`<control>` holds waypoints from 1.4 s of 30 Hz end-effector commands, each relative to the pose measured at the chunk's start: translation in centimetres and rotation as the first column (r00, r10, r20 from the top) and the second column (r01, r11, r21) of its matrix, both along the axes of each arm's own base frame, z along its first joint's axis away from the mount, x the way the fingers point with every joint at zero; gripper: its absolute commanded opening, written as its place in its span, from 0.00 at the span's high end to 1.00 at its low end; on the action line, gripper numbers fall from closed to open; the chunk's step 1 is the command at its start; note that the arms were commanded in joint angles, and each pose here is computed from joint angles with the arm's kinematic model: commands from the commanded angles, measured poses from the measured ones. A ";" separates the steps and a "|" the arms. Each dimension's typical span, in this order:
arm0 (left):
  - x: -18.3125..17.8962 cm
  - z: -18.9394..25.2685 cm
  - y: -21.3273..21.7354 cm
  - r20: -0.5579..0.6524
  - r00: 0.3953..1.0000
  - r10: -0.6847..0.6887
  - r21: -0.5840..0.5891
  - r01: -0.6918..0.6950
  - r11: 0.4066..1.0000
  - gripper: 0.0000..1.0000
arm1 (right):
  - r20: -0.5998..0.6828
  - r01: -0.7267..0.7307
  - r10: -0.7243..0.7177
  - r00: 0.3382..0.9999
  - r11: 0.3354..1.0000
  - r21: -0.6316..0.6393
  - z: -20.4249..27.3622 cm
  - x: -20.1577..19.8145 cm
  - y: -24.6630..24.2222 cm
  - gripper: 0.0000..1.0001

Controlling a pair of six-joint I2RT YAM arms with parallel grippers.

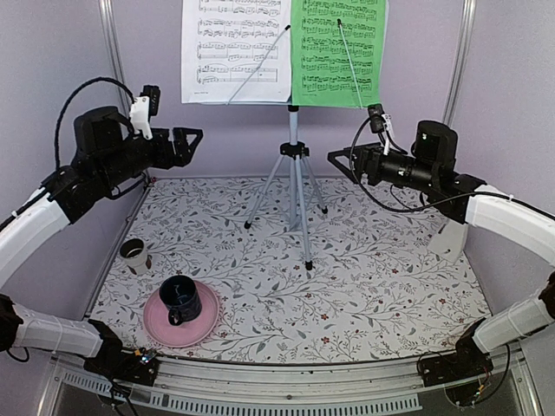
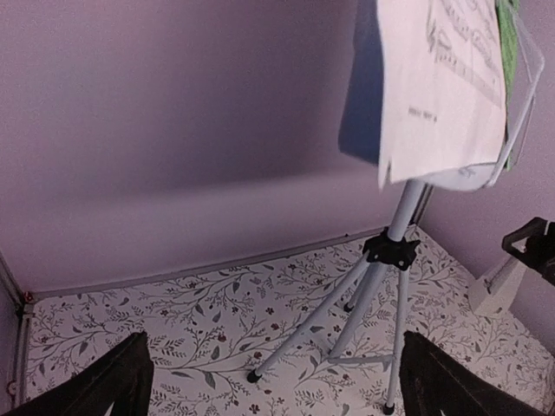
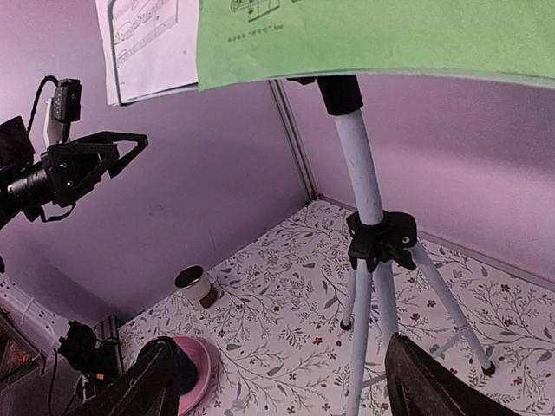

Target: Set up the instrument practice props

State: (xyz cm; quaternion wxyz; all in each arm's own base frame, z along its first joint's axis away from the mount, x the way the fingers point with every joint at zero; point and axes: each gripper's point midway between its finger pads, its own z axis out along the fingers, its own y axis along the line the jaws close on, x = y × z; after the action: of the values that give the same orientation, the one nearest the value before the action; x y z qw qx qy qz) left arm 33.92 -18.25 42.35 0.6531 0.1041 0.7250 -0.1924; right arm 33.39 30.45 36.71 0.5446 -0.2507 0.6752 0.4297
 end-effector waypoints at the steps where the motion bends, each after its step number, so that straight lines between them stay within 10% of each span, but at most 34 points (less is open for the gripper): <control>1: -0.3 -3.6 -1.7 -0.082 0.992 -0.092 -0.048 0.089 0.995 0.01 | -0.056 0.232 -0.238 0.970 0.969 -0.088 -2.0 1.8 -5.5 0.15; 5: -0.3 -5.1 -3.2 -0.076 0.985 -0.153 -0.083 0.146 0.986 0.01 | -0.165 0.495 -0.509 0.845 0.861 -0.118 -4.3 4.3 -14.5 0.14; 15: 0.5 -7.4 -4.4 -0.067 0.984 -0.166 -0.046 0.163 0.986 0.01 | -0.123 0.902 -0.953 0.276 0.301 -0.309 -6.3 4.3 -29.2 0.01; 32: 0.1 -8.3 -3.6 -0.044 0.987 -0.157 -0.049 0.155 0.987 0.01 | -0.099 0.814 -0.994 -0.041 0.024 -0.581 -15.9 4.3 -39.7 0.01; 42: 0.2 -8.3 -3.4 -0.040 0.988 -0.151 -0.049 0.149 0.988 0.01 | -0.107 0.780 -0.992 -0.066 0.016 -0.626 -19.8 5.8 -40.5 0.01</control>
State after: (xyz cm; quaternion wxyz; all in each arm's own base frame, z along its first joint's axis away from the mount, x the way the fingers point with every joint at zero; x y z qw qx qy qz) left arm 34.31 -21.79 33.52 0.6121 0.1352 0.7355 -0.2570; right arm 38.66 -9.67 17.75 0.4078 0.2978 0.8518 -0.1395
